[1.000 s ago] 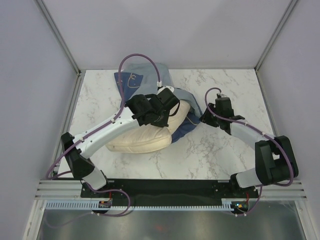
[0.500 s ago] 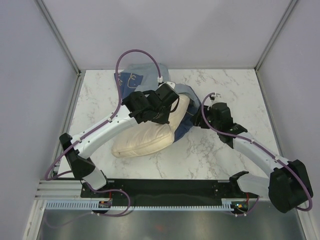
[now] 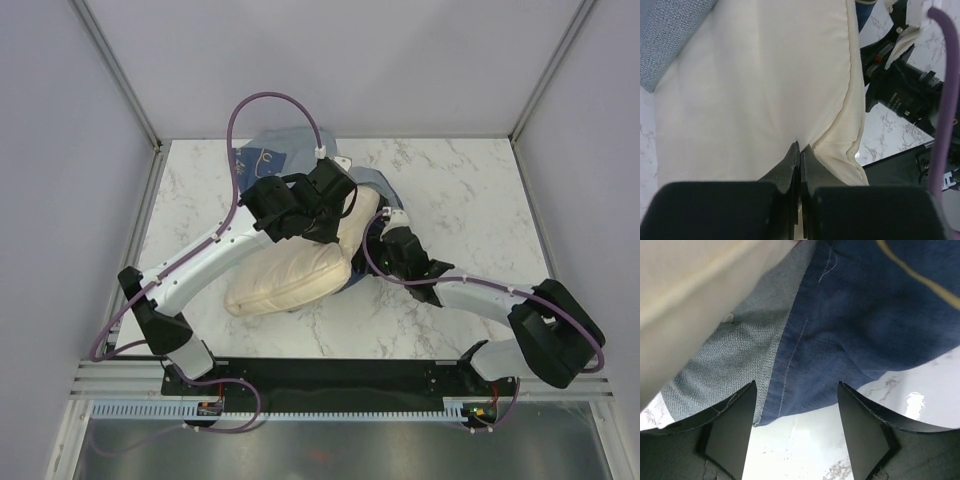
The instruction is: Put the pillow into the pillowcase
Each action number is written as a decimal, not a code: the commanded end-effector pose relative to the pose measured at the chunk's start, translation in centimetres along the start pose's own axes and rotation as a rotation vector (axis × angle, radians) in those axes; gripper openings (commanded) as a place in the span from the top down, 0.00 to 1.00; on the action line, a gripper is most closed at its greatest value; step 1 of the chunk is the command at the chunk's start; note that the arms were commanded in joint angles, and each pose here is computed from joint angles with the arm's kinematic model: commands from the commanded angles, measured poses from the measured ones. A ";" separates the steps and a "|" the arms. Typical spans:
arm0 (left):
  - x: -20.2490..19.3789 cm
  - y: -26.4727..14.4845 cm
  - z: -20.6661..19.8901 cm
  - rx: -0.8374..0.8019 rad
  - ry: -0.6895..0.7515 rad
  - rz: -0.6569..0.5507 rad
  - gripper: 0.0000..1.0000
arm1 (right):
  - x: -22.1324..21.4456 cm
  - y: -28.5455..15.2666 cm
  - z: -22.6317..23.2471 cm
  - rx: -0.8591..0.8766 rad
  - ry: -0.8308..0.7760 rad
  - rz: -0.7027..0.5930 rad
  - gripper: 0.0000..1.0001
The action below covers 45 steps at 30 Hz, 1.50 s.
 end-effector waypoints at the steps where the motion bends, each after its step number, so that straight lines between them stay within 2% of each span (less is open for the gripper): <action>1: 2.0 -1.5 -0.7 -0.075 0.003 -0.054 0.98 | 0.6 1.2 1.1 -0.025 0.002 -0.113 0.27; 11: 3.1 -2.9 -0.5 -0.095 0.013 -0.064 0.98 | -2.6 4.6 2.5 -0.184 -0.145 -0.123 0.28; 14: 3.3 -3.2 -0.3 -0.100 0.011 -0.068 0.98 | -3.3 5.5 2.6 -0.274 -0.163 -0.113 0.33; 15: 3.3 -3.3 -0.2 -0.101 0.013 -0.068 0.98 | -3.3 5.7 2.5 -0.326 -0.175 -0.108 0.53; 17: 3.3 -3.3 -0.1 -0.097 0.014 -0.067 0.98 | -3.4 5.6 2.6 -0.353 -0.153 -0.125 0.76; 18: 3.2 -3.2 -0.1 -0.094 0.014 -0.067 0.98 | -4.0 5.1 2.4 -0.350 -0.156 -0.126 0.93; 20: 3.0 -2.9 0.1 -0.082 0.013 -0.062 0.98 | -3.1 3.7 2.7 -0.330 -0.122 -0.184 1.00; 28: 2.6 -1.0 -0.7 -0.088 0.007 -0.037 0.98 | -3.3 -2.5 1.8 -0.225 0.039 -0.244 1.00; 35: 2.7 1.1 -1.6 -0.071 0.011 -0.021 0.98 | -5.1 -6.0 0.6 -0.253 0.123 -0.168 1.00; 38: 3.0 2.0 -1.8 -0.060 0.009 -0.019 0.98 | -6.6 -7.6 -1.2 -0.353 0.169 -0.107 0.96; 39: 3.0 2.4 -1.9 -0.057 0.009 -0.014 0.98 | -6.4 -8.1 -1.4 -0.363 0.196 -0.120 0.87; 40: 3.1 2.5 -2.0 -0.055 0.007 -0.013 0.98 | -6.4 -8.4 -1.5 -0.366 0.209 -0.119 0.73; 42: 3.0 2.7 -2.3 -0.068 0.008 -0.006 0.98 | -6.2 -9.1 -1.8 -0.380 0.184 -0.117 0.20; 45: 3.0 2.6 -2.2 -0.075 0.011 -0.003 0.98 | -4.8 -9.8 -1.5 -0.354 0.120 -0.152 0.20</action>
Point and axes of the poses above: each gripper's point midway between its finger pads, its own y axis out along the fingers, its own z axis along the line the jaws close on, x = y × z, the point moved 7 cm from there along -y, back along the fingers, and after that the axes turned 10 degrees about -y, right-handed, at the moved point
